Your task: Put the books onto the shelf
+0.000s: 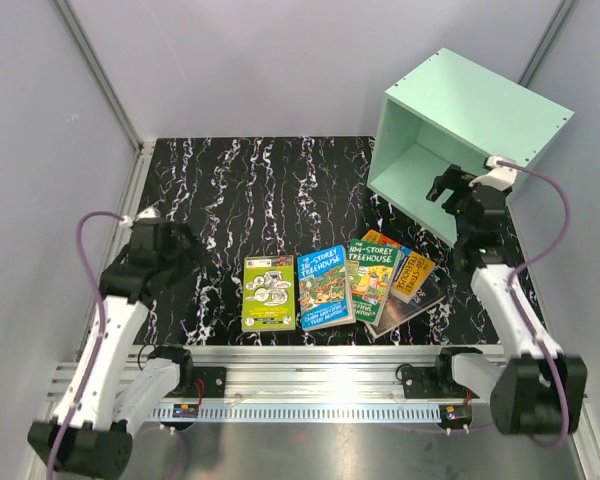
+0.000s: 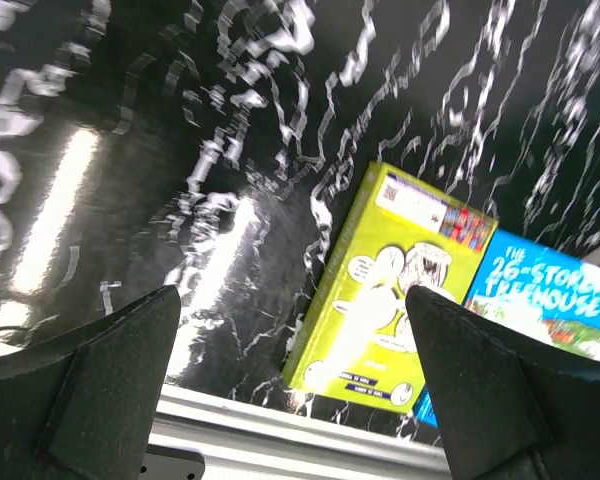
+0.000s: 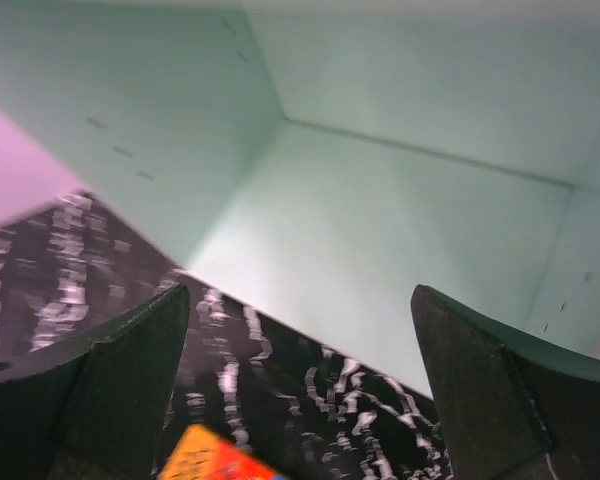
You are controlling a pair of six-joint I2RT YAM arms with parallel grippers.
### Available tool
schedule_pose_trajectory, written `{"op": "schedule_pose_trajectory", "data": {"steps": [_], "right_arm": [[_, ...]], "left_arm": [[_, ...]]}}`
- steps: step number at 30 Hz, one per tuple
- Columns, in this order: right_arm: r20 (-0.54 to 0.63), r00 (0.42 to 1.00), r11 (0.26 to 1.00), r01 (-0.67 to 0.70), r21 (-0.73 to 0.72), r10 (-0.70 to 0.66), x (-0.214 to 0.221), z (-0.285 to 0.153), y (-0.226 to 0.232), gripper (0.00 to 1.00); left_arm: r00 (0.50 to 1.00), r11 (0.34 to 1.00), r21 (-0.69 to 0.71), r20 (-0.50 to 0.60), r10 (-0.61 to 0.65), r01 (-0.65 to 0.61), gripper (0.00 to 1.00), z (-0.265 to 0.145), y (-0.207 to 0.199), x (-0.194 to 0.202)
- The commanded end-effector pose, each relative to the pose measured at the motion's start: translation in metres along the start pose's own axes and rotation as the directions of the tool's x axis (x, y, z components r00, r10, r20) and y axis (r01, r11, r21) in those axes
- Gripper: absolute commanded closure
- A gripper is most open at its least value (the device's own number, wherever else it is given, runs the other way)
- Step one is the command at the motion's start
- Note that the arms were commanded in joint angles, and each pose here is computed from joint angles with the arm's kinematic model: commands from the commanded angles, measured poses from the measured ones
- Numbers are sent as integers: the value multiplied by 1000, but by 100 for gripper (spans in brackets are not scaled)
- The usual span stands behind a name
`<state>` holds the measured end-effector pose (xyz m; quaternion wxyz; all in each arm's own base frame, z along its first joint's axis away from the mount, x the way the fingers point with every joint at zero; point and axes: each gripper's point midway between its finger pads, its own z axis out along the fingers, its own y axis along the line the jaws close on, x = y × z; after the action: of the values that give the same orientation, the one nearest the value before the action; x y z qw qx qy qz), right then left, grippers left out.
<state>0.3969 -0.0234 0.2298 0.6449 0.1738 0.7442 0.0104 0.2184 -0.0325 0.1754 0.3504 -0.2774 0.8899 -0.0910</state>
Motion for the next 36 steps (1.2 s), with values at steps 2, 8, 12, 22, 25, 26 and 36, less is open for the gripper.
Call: {"op": "schedule_pose_trajectory", "data": {"steps": [2, 8, 12, 22, 25, 26, 36], "right_arm": [[-180, 979, 990, -113, -86, 96, 6, -64, 16, 0], [-368, 897, 921, -333, -201, 244, -15, -127, 59, 0], [-484, 675, 778, -628, 19, 557, 7, -156, 61, 0], [-640, 581, 774, -633, 35, 503, 58, -204, 61, 0], [-660, 563, 784, -617, 63, 497, 67, -209, 57, 0], [-666, 556, 785, -616, 72, 497, 71, -211, 56, 0], [-687, 537, 801, -588, 111, 489, 87, -216, 49, 0]], "left_arm": [[995, 994, 44, -1, 102, -101, 1, 26, -44, 1], [920, 927, 56, -116, 374, -370, 1, 60, -108, 59], [868, 886, 58, -179, 462, -460, 1, 76, -136, 91], [701, 754, 57, -328, 634, -655, 1, 109, -130, 165], [666, 720, 52, -339, 665, -692, 1, 114, -126, 180], [659, 714, 45, -348, 667, -699, 1, 115, -124, 182], [590, 671, 22, -456, 667, -741, 58, 128, -90, 205]]}}
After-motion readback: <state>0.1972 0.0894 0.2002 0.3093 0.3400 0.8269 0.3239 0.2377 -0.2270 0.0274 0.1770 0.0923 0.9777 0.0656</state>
